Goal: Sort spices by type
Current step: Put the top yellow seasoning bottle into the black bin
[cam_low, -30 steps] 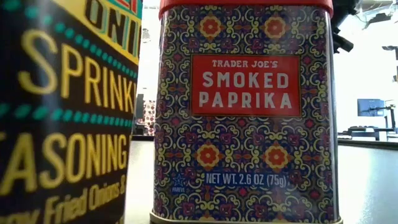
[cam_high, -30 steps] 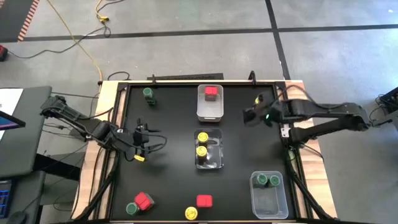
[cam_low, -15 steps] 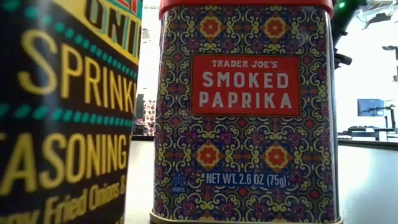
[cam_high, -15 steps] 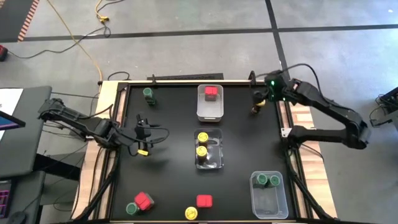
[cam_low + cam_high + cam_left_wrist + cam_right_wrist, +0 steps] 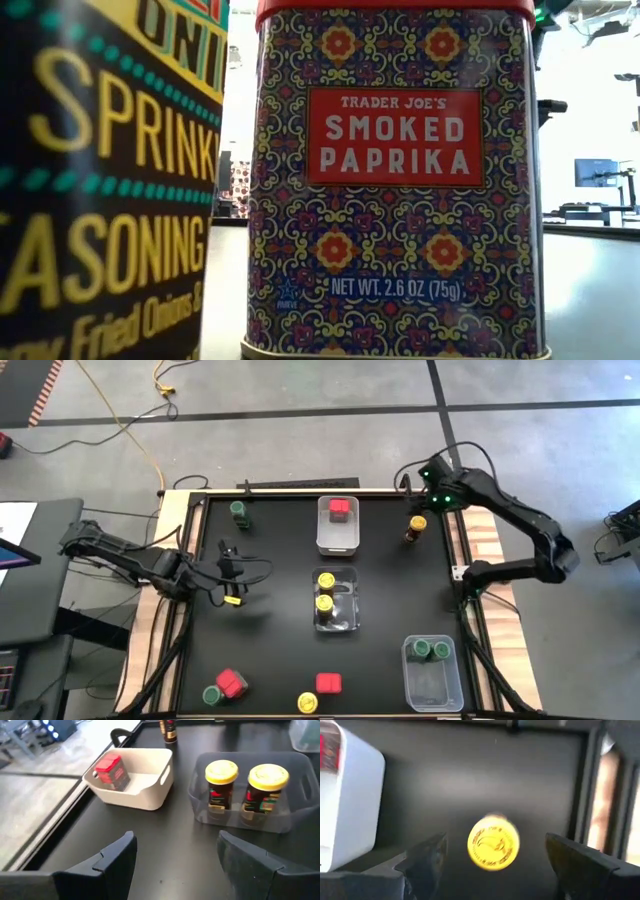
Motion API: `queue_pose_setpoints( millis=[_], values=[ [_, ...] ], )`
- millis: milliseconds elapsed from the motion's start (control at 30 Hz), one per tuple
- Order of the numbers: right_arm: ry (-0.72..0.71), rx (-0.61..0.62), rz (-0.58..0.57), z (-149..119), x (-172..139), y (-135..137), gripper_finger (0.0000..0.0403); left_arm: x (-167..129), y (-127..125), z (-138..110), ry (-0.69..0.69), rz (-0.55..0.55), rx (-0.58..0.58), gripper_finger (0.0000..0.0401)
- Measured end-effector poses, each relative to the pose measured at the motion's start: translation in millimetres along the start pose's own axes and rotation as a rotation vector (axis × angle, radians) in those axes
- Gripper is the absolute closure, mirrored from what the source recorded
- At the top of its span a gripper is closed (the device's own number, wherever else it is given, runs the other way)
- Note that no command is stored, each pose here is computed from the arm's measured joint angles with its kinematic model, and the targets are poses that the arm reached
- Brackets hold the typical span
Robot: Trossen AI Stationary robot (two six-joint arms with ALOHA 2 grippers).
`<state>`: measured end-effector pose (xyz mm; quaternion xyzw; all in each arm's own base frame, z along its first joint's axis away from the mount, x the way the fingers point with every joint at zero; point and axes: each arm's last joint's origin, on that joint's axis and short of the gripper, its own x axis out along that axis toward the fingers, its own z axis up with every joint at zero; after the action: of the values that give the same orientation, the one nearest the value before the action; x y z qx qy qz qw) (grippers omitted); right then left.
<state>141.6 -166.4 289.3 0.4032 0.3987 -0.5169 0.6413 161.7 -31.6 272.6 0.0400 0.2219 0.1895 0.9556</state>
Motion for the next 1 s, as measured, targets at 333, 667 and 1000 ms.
queue_pose_setpoints(
  millis=[333, 667, 1000],
  values=[
    [0.139, 0.083, -0.05, 2, 29, 12, 0.0042, -16, 23, -1, -0.02, 0.05, -0.078, 0.014],
    [0.218, 0.12, -0.136, 5, 57, 18, 0.0042, -39, 40, -5, -0.071, 0.041, -0.098, 0.014],
    [0.272, 0.118, -0.189, 5, 74, 20, 0.0067, -41, 42, -11, -0.034, 0.047, -0.062, 0.014]
  ],
)
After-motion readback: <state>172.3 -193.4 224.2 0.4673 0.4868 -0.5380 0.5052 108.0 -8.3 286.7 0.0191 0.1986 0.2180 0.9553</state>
